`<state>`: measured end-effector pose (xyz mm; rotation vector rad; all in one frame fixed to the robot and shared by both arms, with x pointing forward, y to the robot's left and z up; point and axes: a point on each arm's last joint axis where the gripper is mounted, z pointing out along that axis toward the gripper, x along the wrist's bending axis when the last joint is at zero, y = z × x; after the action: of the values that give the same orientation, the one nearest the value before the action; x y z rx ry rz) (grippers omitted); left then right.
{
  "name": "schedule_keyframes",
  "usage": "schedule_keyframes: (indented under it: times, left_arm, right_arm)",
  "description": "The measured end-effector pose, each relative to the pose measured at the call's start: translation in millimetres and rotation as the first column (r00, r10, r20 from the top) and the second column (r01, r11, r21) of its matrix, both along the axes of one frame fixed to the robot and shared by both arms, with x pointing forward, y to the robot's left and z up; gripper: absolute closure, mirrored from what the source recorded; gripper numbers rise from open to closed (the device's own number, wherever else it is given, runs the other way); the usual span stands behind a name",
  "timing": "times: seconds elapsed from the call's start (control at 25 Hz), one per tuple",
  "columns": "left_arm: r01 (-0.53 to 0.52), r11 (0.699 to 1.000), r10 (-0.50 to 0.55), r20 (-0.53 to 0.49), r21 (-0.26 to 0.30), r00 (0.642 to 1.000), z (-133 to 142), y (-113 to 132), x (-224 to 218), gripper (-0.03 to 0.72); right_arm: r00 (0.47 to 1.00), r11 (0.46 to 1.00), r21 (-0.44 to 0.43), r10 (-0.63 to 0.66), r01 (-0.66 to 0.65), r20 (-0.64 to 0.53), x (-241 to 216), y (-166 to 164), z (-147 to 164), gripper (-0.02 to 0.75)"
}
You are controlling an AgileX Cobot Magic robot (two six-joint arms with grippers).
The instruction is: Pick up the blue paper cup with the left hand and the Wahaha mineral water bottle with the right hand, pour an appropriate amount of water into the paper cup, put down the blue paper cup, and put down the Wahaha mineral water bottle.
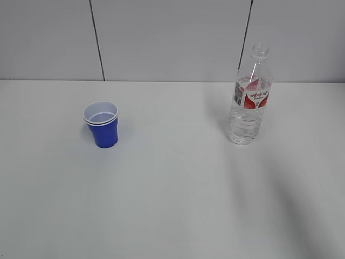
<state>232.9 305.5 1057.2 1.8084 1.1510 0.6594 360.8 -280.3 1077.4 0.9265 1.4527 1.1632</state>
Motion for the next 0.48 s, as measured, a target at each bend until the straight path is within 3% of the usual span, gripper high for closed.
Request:
schedule_keyframes:
  times: [0.2, 0.36, 0.48]
  left_arm:
    - [0.000, 1.000, 0.000, 0.000, 0.000, 1.000, 0.0, 0.0, 0.0, 0.230]
    - [0.000, 1.000, 0.000, 0.000, 0.000, 1.000, 0.0, 0.0, 0.0, 0.230]
    - [0.000, 1.000, 0.000, 0.000, 0.000, 1.000, 0.0, 0.0, 0.0, 0.230]
  right_arm:
    - [0.994, 0.976, -0.203, -0.061, 0.078, 0.091, -18.3, -7.6, 7.0, 0.148]
    - [0.953, 0.923, -0.241, -0.281, 0.301, 0.115, -26.2, -28.7, 8.8, 0.149]
    - [0.886, 0.835, -0.299, -0.447, 0.462, 0.121, -32.8, -45.3, 8.0, 0.149]
